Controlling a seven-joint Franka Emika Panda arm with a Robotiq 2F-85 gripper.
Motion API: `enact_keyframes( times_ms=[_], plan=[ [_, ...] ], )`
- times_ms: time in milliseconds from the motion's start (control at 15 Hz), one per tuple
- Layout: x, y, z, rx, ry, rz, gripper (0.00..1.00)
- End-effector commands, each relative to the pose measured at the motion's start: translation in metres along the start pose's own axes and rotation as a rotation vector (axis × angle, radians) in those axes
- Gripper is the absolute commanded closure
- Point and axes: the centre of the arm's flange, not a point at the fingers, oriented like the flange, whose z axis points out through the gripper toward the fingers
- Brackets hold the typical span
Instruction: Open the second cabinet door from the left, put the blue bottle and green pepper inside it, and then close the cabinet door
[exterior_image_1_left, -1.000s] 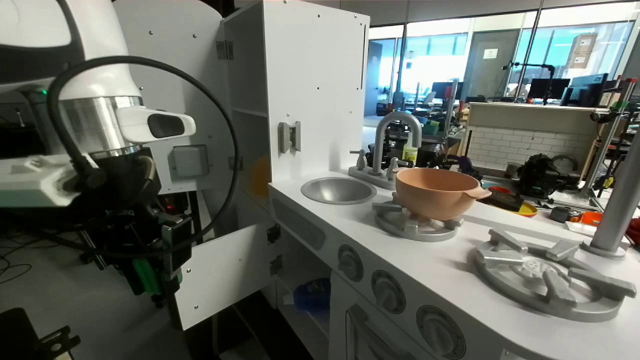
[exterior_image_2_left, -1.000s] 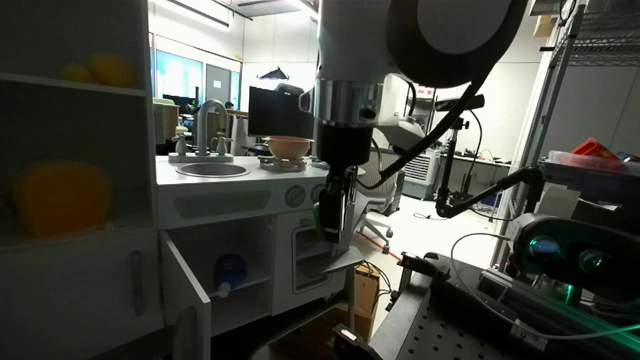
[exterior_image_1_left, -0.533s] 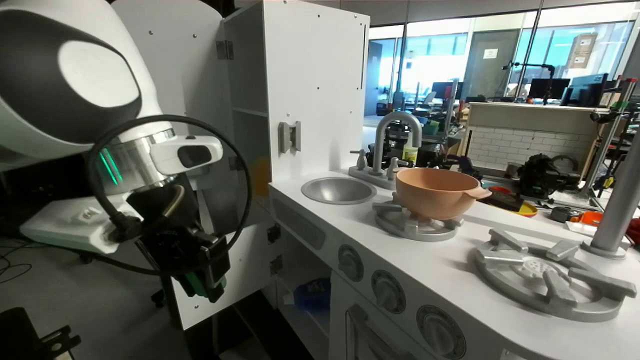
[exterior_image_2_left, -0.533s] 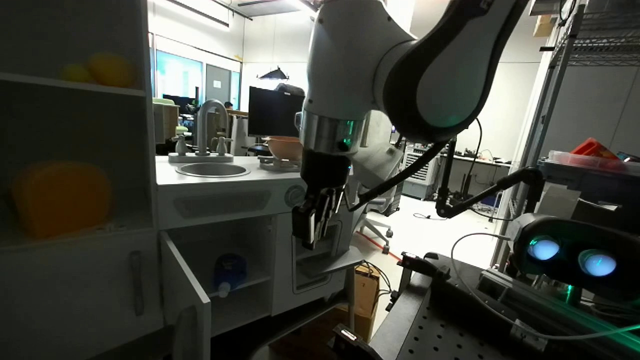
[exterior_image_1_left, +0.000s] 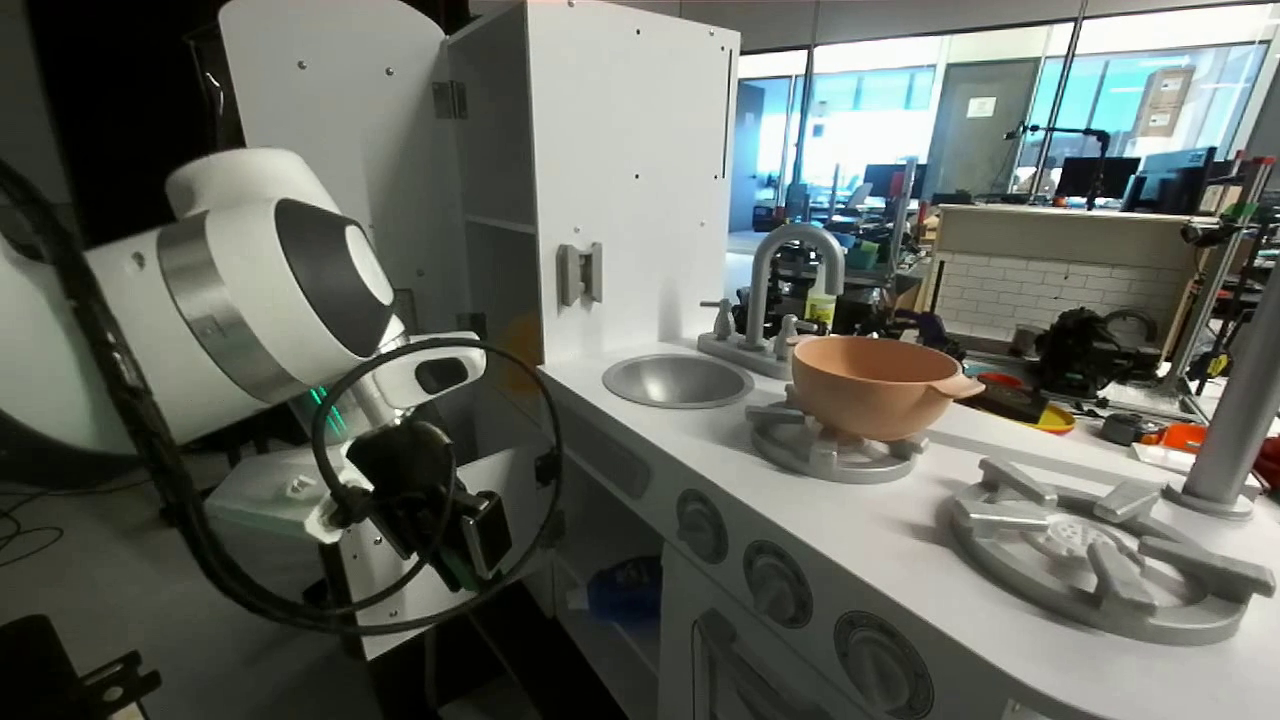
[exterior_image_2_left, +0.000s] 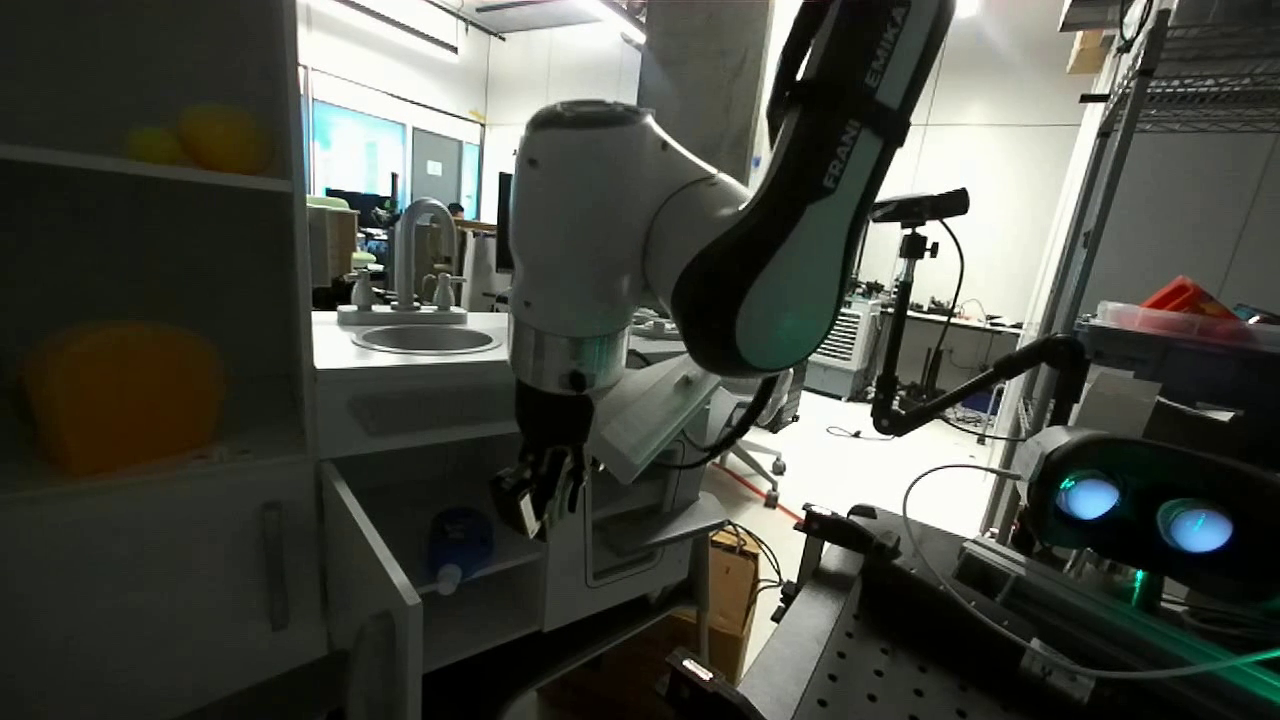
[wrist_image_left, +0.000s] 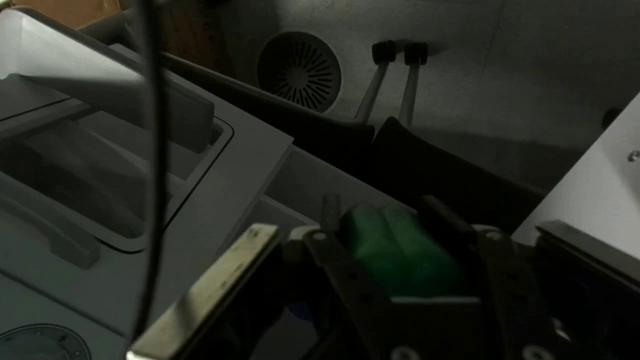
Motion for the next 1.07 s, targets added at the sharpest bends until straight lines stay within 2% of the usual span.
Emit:
enact_keyframes(
  times_ms=[0, 67, 133, 267, 400, 467, 667, 1000],
  plan=[
    [0.006, -0.016, 0.036, -0.023, 0.055, 0.023, 0.81],
    [0.007, -0.016, 0.049, -0.026, 0.060, 0.026, 0.81],
    [0.011, -0.022, 0.044, -0.037, 0.058, 0.026, 0.81],
    [0.011, -0.020, 0.073, -0.045, 0.061, 0.035, 0.81],
    [0.016, -0.025, 0.081, -0.060, 0.059, 0.042, 0.81],
    [0.017, -0.024, 0.100, -0.061, 0.061, 0.045, 0.81],
    [0.021, -0.034, 0.123, -0.074, 0.065, 0.045, 0.81],
    [0.030, -0.053, 0.146, -0.086, 0.077, 0.045, 0.81]
  ],
)
